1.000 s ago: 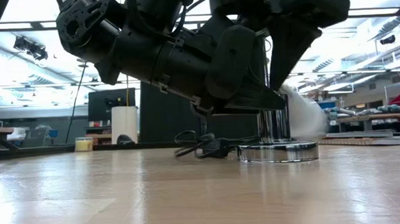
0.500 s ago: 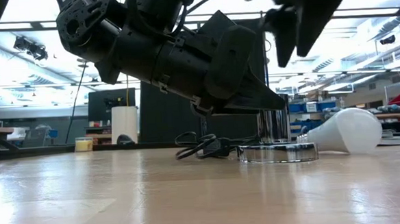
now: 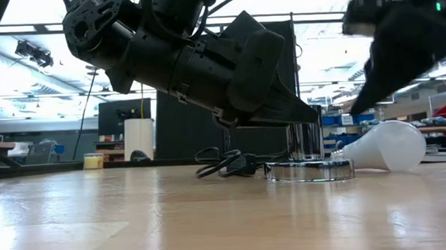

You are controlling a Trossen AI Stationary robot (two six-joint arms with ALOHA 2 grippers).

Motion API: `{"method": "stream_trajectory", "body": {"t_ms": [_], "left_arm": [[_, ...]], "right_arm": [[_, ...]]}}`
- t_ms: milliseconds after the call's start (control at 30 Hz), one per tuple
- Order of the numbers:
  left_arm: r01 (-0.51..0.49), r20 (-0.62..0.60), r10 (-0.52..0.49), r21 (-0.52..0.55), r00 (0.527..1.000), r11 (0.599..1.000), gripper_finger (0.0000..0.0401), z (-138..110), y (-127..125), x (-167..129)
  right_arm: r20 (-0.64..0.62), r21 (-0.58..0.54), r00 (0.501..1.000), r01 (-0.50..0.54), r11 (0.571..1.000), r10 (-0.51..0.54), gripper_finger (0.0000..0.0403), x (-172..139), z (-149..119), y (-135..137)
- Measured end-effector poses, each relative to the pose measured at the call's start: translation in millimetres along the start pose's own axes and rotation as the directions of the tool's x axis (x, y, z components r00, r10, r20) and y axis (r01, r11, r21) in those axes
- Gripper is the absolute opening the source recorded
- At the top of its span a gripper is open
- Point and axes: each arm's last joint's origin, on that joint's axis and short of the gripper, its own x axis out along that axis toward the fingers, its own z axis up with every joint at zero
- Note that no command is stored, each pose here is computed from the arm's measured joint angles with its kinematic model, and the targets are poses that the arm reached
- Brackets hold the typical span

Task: Screw lightbulb
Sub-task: Insert the lightbulb into the silver lamp

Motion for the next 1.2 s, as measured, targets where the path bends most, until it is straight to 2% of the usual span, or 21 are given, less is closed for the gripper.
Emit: {"method": "stream_trajectory", "body": {"t_ms": [200, 500, 767, 1033, 1200], "left_arm": [[-0.003, -0.003, 0.003, -0.004, 1.0, 1.0, 0.0188, -0.4, 0.1, 0.0], [-0.006, -0.01, 0.006, -0.007, 1.0, 1.0, 0.0188, -1.0, 0.3, -0.1], [-0.006, -0.011, 0.006, -0.007, 1.0, 1.0, 0.0188, -1.0, 0.3, -0.1], [-0.006, -0.011, 0.006, -0.006, 1.0, 1.0, 0.0188, -1.2, 0.3, -0.1], [-0.005, -0.013, 0.005, -0.006, 1.0, 1.0, 0.0188, -1.3, 0.3, -0.1]], "right_arm": [[0.054, -0.015, 0.997, 0.064, 0.998, -0.064, 0.0321, 24.2, -26.5, 0.3], [0.132, 0.026, 0.99, 0.046, 0.999, -0.049, 0.0315, 52.9, -58.2, -3.9], [0.224, 0.047, 0.975, -0.003, 0.999, -0.008, 0.0292, 60.8, -67.9, -8.8], [0.255, 0.033, 0.966, 0.035, 0.999, -0.043, 0.0252, 63.2, -64.6, -12.7], [0.252, 0.022, 0.967, 0.039, 0.999, -0.043, 0.0253, 63.3, -61.7, -13.7]]}}
